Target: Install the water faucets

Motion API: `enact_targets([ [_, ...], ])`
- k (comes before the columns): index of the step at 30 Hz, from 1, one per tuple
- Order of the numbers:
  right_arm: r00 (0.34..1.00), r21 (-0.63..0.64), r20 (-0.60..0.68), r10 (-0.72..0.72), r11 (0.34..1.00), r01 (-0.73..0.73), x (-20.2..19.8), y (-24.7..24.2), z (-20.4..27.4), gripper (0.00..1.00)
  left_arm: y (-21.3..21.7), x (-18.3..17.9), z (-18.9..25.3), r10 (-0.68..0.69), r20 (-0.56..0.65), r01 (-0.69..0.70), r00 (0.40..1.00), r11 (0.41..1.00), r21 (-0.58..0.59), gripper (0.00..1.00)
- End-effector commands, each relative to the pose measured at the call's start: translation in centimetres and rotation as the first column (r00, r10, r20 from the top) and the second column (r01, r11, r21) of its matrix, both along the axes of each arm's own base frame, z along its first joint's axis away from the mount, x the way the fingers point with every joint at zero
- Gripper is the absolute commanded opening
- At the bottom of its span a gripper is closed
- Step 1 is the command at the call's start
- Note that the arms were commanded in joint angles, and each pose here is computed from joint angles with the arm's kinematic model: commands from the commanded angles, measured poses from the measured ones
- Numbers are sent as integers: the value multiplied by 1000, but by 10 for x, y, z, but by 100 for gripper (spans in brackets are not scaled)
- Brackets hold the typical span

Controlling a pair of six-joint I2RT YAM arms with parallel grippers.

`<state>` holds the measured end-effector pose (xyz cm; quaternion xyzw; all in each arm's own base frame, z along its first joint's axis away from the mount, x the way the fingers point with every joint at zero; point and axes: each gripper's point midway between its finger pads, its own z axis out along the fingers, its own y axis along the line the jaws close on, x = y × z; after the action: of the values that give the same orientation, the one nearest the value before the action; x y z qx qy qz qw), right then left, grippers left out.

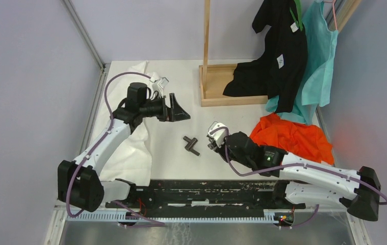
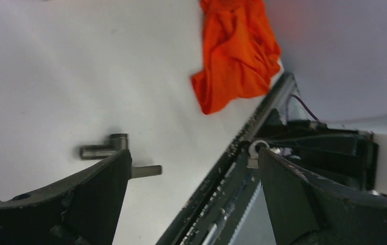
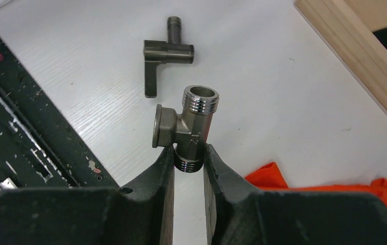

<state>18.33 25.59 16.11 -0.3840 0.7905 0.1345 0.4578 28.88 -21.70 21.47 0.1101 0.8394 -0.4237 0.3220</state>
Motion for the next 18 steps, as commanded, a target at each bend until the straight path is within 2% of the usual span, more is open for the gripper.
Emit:
enact_targets([
  [1, 963, 96, 151, 223, 966, -239, -13, 23, 34, 0, -37, -55, 39, -356, 69, 362, 932, 904, -228, 99],
  [7, 940, 20, 152, 306, 950, -313, -16, 26, 30, 1, -50, -63, 24, -382, -5, 371, 924, 901, -226, 99],
  [14, 926, 37, 175, 333, 938, -345, -18, 33, 36, 1, -78, -97, 10, -492, -31, 477, 870, 856, -200, 99],
  [18, 924, 42, 172, 341, 935, -352, -19, 34, 35, 1, -81, -102, -6, -509, -60, 493, 859, 852, -175, 100],
])
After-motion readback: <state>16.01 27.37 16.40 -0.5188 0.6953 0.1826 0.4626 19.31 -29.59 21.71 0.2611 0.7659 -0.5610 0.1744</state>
